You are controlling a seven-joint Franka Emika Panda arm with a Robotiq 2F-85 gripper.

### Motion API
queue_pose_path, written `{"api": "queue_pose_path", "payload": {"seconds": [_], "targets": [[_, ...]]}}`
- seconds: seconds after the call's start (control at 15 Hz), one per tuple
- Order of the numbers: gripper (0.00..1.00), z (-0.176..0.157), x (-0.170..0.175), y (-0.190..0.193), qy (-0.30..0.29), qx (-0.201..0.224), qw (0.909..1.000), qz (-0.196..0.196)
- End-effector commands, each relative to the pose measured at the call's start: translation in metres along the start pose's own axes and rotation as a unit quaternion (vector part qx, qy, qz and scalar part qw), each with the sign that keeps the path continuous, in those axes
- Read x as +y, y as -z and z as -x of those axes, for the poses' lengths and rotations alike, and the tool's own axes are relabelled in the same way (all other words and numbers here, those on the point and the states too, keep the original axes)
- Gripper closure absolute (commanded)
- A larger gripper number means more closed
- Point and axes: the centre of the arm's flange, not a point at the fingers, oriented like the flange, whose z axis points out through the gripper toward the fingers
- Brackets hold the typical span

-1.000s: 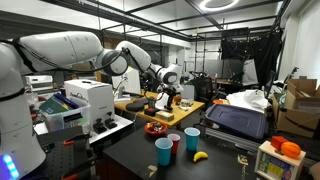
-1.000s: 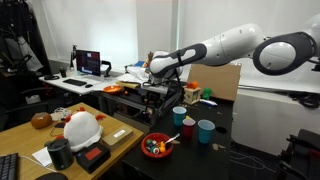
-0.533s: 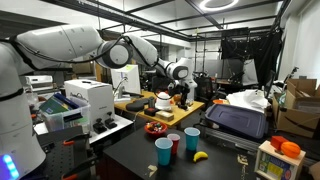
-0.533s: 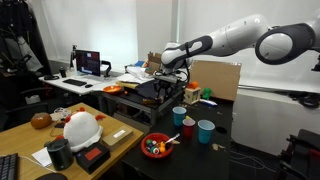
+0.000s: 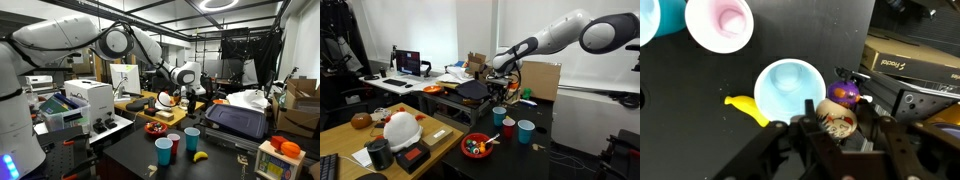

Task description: Put some of the things in the bowl into the blue cup at the back of the line of cups

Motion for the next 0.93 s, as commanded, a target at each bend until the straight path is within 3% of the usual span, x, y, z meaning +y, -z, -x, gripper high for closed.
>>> {"api": "queue_pose_path", "payload": {"seconds": [0.0,0.33,0.87], "targets": [[0.79,0.021,0.054,0.01,-0.027,-0.002,0.9995,0.017],[0.79,0.027,0.08,-0.005,-0.041,-0.008,0.9986,0.032],[0.79,0.033,0.08,-0.012,-0.035,0.023,0.9989,0.021]]}}
